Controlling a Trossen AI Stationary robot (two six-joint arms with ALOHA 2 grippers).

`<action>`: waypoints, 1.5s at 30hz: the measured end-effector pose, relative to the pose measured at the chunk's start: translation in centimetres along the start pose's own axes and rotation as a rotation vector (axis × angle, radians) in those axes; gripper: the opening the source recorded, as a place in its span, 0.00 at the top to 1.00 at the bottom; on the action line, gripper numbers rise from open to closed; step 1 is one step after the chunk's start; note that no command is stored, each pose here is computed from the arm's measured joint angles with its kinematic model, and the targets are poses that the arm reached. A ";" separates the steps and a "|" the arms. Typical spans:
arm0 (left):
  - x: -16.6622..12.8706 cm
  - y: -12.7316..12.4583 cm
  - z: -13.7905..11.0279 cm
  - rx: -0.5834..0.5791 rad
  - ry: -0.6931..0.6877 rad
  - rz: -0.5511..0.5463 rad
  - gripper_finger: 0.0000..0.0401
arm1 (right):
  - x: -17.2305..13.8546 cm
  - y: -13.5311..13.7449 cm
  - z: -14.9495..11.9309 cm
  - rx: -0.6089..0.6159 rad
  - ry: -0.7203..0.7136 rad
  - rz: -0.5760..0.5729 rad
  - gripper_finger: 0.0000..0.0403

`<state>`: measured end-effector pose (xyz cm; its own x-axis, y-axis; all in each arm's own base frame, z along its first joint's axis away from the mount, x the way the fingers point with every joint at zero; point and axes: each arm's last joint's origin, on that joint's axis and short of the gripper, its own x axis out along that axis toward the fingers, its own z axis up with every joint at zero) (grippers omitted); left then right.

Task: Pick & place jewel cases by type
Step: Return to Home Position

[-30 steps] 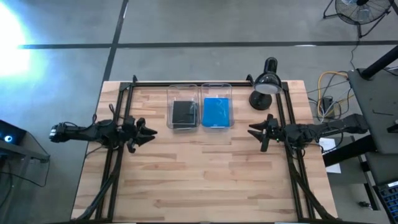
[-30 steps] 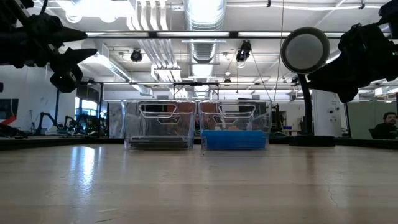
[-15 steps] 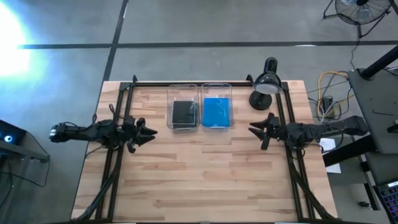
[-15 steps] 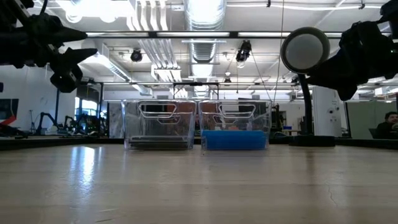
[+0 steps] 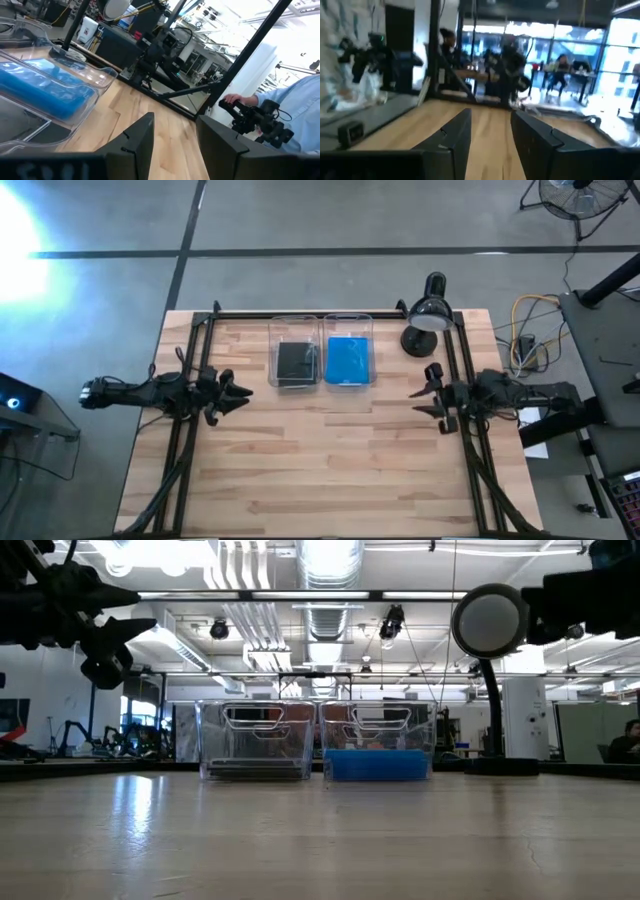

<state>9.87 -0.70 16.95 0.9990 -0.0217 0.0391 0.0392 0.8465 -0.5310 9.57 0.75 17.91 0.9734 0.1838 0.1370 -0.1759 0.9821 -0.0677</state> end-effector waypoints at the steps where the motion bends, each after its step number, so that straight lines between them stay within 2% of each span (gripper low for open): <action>1: 0.0 0.0 0.0 0.000 0.001 0.001 0.68 | 0.0 0.0 -0.2 0.003 0.019 -0.001 0.68; 5: 0.0 0.0 -0.1 0.000 0.004 0.004 0.68 | 0.0 -0.4 -0.4 0.065 0.042 -0.131 0.68; 7: 0.0 0.0 -0.1 0.000 0.005 0.004 0.68 | 0.0 -0.4 -0.4 0.073 0.039 -0.158 0.67; 16: 0.0 0.0 -0.1 0.001 0.006 0.006 0.68 | 0.1 -0.4 -0.7 0.084 0.069 -0.153 0.65; 28: 0.0 0.1 -0.1 0.001 0.006 0.007 0.68 | 0.1 -0.4 -0.7 0.086 0.077 -0.153 0.68; 45: 0.0 0.1 -0.1 0.001 0.006 0.007 0.68 | 0.1 -0.4 -0.7 0.087 0.077 -0.153 0.66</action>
<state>9.91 -0.70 16.86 0.9994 -0.0190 0.0299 0.0320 0.8470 -0.5307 9.86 0.32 17.24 0.9975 0.0316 0.0627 -0.0338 0.9989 0.0337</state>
